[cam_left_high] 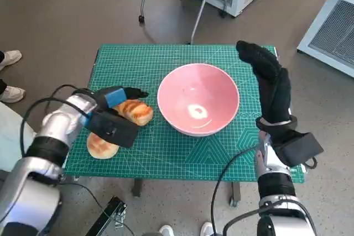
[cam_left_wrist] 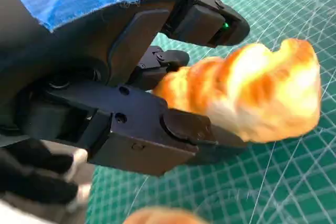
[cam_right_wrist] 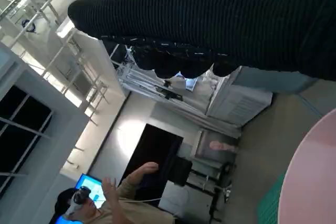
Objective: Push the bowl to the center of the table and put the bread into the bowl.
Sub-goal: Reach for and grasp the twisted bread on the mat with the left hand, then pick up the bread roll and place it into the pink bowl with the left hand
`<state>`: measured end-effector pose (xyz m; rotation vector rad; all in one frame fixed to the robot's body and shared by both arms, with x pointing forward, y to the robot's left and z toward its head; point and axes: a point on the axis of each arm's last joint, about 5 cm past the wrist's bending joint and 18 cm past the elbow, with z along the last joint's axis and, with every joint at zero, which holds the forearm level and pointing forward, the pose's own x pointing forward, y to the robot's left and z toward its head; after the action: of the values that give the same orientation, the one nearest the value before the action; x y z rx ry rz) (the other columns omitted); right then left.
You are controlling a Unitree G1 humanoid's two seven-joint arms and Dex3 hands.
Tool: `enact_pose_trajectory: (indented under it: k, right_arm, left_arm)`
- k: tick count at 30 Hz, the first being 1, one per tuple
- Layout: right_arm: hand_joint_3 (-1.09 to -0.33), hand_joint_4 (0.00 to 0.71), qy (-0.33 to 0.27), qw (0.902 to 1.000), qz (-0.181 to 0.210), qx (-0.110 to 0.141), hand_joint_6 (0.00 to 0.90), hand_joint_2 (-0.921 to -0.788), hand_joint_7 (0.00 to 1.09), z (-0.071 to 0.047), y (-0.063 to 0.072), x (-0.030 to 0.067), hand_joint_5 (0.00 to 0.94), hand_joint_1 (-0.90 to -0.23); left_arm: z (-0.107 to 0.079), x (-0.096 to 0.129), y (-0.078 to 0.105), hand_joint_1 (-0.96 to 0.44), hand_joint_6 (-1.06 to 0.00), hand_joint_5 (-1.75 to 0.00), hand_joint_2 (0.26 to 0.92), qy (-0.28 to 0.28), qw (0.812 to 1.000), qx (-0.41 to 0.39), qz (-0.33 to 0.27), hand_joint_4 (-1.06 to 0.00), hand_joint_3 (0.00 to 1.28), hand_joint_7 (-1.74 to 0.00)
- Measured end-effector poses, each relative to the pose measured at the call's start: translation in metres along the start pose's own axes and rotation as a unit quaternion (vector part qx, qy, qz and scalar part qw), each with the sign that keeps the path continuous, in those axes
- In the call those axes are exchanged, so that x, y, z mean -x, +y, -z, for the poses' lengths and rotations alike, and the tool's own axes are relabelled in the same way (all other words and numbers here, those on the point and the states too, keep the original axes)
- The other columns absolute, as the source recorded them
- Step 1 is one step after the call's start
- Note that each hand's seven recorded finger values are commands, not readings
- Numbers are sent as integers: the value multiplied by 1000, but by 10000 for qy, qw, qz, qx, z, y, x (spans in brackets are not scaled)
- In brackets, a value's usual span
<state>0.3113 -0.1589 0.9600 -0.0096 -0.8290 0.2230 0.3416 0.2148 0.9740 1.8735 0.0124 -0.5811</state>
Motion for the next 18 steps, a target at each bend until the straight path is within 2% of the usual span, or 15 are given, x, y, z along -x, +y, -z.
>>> enact_pose_trajectory:
  k: [1, 2, 5, 8, 13, 18]
  right_arm:
    - [-774, 374, -1, 10000, 8, -6, 26, -921, 815, 0, -2, 3, 26, -557]
    - [-774, 374, 0, 10000, 16, -13, 26, -921, 814, 0, -2, 6, 26, -555]
    - [-774, 375, 5, 10000, 44, -30, 28, -921, 811, 2, -7, 19, 26, -549]
    - [-773, 375, 21, 10000, 54, -43, 30, -921, 808, 6, -11, 36, 26, -549]
    - [-769, 377, 56, 10000, 68, -44, 35, -921, 802, 12, -16, 67, 25, -553]
    - [-765, 378, 104, 9999, 90, -47, 41, -921, 797, 20, -18, 97, 25, -557]
  left_arm:
    - [-1, -5, -6, -163, -617, -93, 918, -12, 10000, -16, -63, -671, 188, -756]
    - [-1, -8, -13, -104, -601, -546, 919, -24, 9999, -28, -107, -560, 208, -972]
    - [4, -12, -36, -33, -581, -1105, 920, -69, 9997, -36, -239, -438, 224, -1204]
    - [4, -12, -68, -10, -612, -1345, 921, -110, 9995, -51, -299, -427, 201, -1160]
    - [-5, -17, -96, -1, -646, -1447, 920, -173, 9994, -59, -303, -467, 166, -1074]
    - [13, -15, -60, 1, -647, -1378, 920, -179, 9995, -49, -252, -556, 124, -1072]
